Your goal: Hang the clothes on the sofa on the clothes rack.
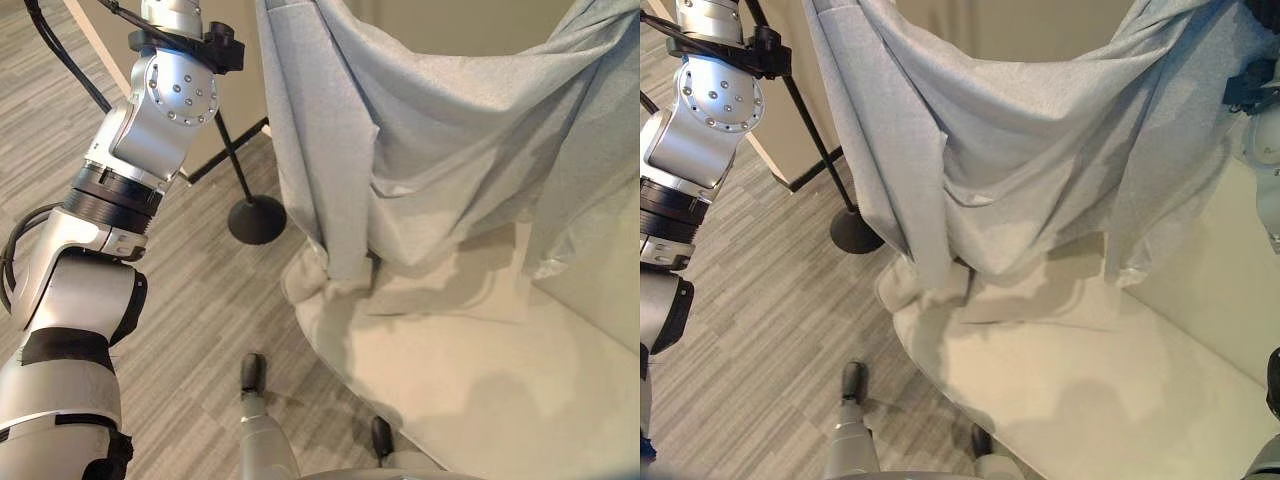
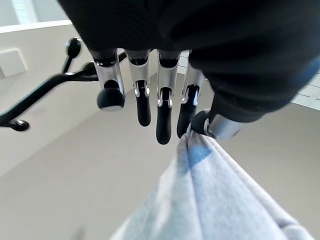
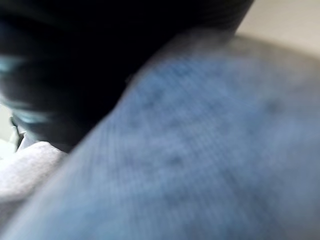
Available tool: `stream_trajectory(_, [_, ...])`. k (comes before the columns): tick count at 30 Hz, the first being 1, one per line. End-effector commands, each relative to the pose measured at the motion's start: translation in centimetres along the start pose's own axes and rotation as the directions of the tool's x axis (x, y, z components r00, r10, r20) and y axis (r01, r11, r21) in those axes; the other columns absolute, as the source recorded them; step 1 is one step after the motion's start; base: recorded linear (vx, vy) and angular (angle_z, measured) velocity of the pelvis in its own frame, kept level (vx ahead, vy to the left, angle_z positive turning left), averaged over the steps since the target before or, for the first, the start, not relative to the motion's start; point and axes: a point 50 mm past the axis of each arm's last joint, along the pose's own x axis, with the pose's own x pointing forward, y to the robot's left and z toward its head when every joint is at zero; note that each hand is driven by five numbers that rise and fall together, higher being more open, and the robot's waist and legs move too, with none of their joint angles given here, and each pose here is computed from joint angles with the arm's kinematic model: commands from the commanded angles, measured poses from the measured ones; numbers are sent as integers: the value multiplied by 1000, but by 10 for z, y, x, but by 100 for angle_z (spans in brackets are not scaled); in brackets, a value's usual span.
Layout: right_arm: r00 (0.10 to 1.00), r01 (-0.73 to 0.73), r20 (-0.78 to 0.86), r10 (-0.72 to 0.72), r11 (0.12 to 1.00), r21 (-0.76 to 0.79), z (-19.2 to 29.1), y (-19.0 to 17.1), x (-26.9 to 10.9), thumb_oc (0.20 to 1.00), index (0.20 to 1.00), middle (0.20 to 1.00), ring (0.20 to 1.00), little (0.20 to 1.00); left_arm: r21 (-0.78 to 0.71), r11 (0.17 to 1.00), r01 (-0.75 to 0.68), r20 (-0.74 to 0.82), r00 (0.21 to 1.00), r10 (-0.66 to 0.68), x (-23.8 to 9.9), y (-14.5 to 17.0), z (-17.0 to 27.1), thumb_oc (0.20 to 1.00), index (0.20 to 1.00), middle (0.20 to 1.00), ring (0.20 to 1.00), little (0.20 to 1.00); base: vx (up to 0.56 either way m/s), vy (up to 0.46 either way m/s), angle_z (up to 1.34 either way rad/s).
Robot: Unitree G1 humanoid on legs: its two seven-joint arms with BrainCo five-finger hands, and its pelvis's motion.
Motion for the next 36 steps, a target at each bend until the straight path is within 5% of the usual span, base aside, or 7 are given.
stream_trajectory(1, [992,123,1,-123,991,-52,0,-26,23,200,200,200,200,200,-26,995,-99,107,989,101,24,17,25,200,200,200,200,200,34,360,16])
stream_trajectory(19, [991,122,46,-122,992,10,6,-31,17,200,200,200,200,200,-142,988,-52,30,998,57,-1,-4,19,200,200,200,200,200,88,175,2])
stream_trajectory(36, [986,169,-7,-169,985,-30,-3,-36,22,200,200,200,200,200,-104,992,-74,111,990,85,21,-1,36,200,200,200,200,200,81,255,15])
